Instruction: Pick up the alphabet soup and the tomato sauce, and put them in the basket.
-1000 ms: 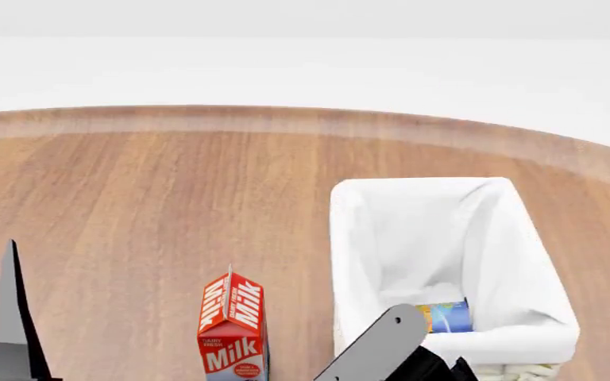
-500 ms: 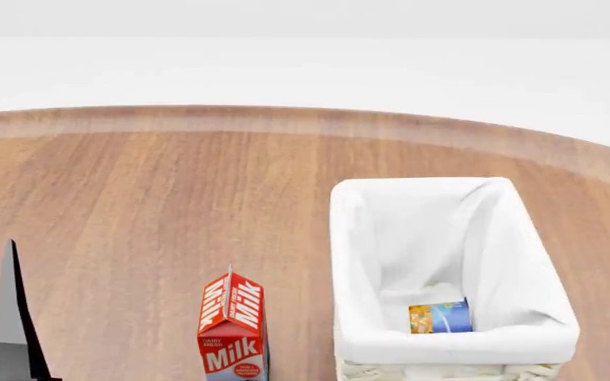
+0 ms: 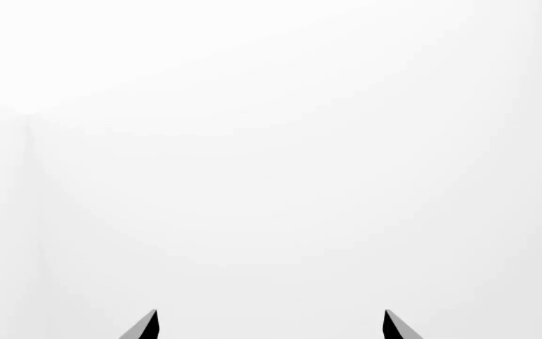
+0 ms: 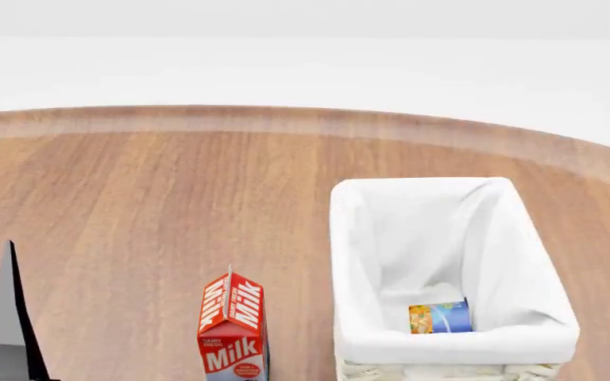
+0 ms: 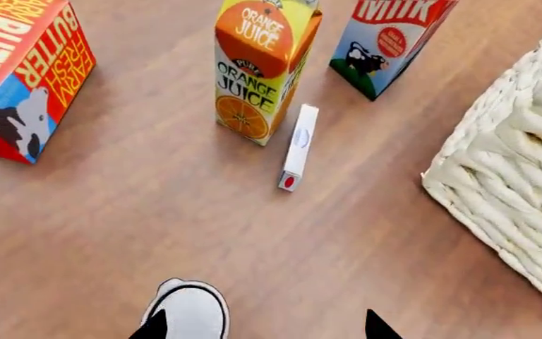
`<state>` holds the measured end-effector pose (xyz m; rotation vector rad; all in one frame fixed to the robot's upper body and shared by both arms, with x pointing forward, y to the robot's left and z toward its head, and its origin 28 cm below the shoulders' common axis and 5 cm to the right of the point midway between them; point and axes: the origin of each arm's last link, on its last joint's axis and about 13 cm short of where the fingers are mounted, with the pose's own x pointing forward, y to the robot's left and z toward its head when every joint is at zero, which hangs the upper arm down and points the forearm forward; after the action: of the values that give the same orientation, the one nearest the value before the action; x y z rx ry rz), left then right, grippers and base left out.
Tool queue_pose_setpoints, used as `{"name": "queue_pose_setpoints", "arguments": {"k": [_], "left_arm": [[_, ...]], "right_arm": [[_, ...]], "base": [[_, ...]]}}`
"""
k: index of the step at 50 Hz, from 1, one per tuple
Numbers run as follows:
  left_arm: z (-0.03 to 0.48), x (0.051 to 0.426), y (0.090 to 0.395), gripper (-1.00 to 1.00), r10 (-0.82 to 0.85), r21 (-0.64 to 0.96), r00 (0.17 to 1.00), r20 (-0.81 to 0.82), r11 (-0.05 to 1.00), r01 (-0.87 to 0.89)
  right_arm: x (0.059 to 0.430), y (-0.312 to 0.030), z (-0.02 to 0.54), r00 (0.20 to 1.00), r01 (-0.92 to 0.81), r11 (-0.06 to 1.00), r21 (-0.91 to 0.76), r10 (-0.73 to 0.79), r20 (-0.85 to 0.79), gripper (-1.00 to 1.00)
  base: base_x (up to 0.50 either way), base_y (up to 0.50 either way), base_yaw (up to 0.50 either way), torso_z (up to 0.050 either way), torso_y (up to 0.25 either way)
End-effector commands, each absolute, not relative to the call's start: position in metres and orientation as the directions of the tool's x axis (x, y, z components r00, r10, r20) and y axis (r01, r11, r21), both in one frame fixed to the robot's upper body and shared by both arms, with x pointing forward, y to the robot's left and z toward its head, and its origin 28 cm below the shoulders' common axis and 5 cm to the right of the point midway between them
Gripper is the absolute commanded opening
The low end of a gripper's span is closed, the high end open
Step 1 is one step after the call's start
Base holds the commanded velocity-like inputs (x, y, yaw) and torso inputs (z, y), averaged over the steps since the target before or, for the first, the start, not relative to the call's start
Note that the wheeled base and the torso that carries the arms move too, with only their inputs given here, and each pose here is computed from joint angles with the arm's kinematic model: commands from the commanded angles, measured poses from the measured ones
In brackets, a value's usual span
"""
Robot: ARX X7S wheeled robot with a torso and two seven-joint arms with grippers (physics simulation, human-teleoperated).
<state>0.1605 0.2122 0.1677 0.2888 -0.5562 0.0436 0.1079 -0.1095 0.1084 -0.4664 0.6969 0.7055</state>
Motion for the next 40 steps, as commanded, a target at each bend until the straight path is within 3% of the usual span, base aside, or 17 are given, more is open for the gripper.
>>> {"name": "queue_pose_setpoints", "arguments": {"k": [1,40], "left_arm": [[0.168,0.16,0.212,1.0,-0.037,0.26,0.849,0.526,0.958,-0.119],[0.167,0.16,0.213,1.0,-0.033,0.255,0.85,0.526,0.959,-0.12]], "right_arm": [[0.096,-0.107,0.105,0.527,-0.742,0.656,-0.141,0.439,-0.728,1.0],[0.089,-0.089,0.078,0.535,-0.771,0.605,-0.197,0.449,-0.716,1.0]], "base": [[0.0,0.0,0.0,0.0,0.0],[0.0,0.0,0.0,0.0,0.0]]}}
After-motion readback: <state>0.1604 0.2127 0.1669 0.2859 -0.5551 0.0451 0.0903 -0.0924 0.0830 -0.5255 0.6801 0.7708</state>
